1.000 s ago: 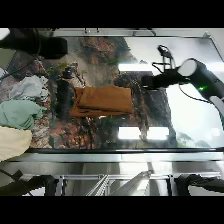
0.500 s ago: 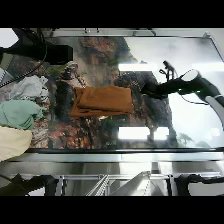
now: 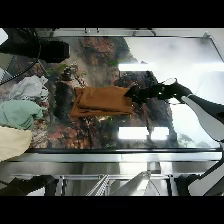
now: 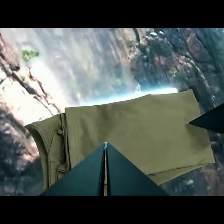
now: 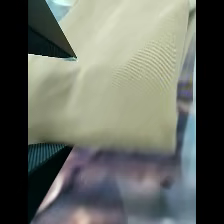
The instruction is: Fold the shirts.
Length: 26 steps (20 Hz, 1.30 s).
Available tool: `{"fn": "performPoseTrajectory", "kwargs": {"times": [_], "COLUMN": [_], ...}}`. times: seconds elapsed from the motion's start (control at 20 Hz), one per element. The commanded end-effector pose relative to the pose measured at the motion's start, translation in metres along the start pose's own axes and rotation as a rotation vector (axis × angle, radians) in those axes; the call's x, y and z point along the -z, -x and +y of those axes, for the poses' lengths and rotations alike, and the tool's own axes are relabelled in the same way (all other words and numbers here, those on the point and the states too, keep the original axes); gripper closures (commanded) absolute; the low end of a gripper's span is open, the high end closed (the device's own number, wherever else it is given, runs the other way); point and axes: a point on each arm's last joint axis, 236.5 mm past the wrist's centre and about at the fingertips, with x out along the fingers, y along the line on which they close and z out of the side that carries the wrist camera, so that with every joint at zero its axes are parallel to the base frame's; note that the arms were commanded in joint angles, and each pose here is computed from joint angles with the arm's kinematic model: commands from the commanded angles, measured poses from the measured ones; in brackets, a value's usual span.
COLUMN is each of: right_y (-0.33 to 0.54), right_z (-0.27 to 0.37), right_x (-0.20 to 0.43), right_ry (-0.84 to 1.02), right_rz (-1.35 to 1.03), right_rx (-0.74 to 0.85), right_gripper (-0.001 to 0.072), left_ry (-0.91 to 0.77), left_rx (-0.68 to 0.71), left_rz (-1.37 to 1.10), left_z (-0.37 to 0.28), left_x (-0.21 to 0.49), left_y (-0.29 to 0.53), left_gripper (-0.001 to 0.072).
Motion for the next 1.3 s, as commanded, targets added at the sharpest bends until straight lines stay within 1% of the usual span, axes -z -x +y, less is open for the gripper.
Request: {"fn": "performPoseTrajectory", "kwargs": {"times": [0.0, 0.1, 0.2, 0.25, 0.3, 0.35, 0.4, 0.5, 0.6, 0.7, 0.85, 0.95, 1.05, 1.25], "right_y": [-0.015, -0.016, -0.019, -0.020, -0.021, -0.021, -0.020, -0.007, 0.026, 0.084, 0.187, 0.256, 0.322, 0.431], "right_z": [0.026, 0.021, 0.016, 0.015, 0.016, 0.017, 0.019, 0.024, 0.025, 0.016, -0.019, -0.047, -0.080, -0.150], "right_x": [0.007, 0.014, 0.022, 0.024, 0.024, 0.024, 0.023, 0.013, -0.008, -0.036, -0.069, -0.080, -0.079, -0.056], "right_ry": [0.057, 0.060, 0.092, 0.101, 0.103, 0.109, 0.126, 0.168, 0.241, 0.276, 0.265, 0.212, 0.117, -0.085], "right_rz": [0.043, 0.070, 0.102, 0.107, 0.105, 0.106, 0.101, 0.066, -0.001, -0.095, -0.241, -0.337, -0.427, -0.586], "right_rx": [-0.029, -0.002, 0.030, 0.037, 0.038, 0.036, 0.034, 0.059, 0.119, 0.208, 0.367, 0.438, 0.484, 0.562], "right_gripper": [0.0120, 0.0123, 0.0150, 0.0274, 0.0371, 0.0564, 0.0693, 0.0695, 0.0695, 0.0695, 0.0695, 0.0695, 0.0695, 0.0695], "left_ry": [0.000, 0.000, 0.003, 0.003, 0.003, 0.003, 0.003, 0.003, 0.004, -0.001, -0.027, -0.050, -0.075, -0.117], "left_rx": [0.000, 0.001, 0.006, 0.006, 0.007, 0.007, 0.007, 0.007, 0.007, 0.010, 0.034, 0.056, 0.079, 0.117], "left_rz": [-0.002, -0.002, -0.002, -0.002, -0.002, -0.001, 0.000, 0.003, 0.003, 0.003, 0.009, 0.013, 0.018, 0.028], "left_z": [0.000, -0.001, -0.002, -0.002, -0.002, -0.002, -0.002, -0.002, -0.002, -0.005, -0.021, -0.036, -0.052, -0.078], "left_x": [0.000, 0.000, 0.000, 0.000, 0.000, 0.000, 0.000, 0.001, 0.001, 0.001, 0.004, 0.006, 0.009, 0.016], "left_y": [0.001, 0.001, 0.001, 0.001, 0.001, 0.001, 0.001, 0.001, 0.001, 0.001, 0.000, -0.001, -0.001, -0.001], "left_gripper": [0.0685, 0.0685, 0.0685, 0.0685, 0.0685, 0.0685, 0.0685, 0.0685, 0.0685, 0.0685, 0.0685, 0.0685, 0.0685, 0.0685]}}
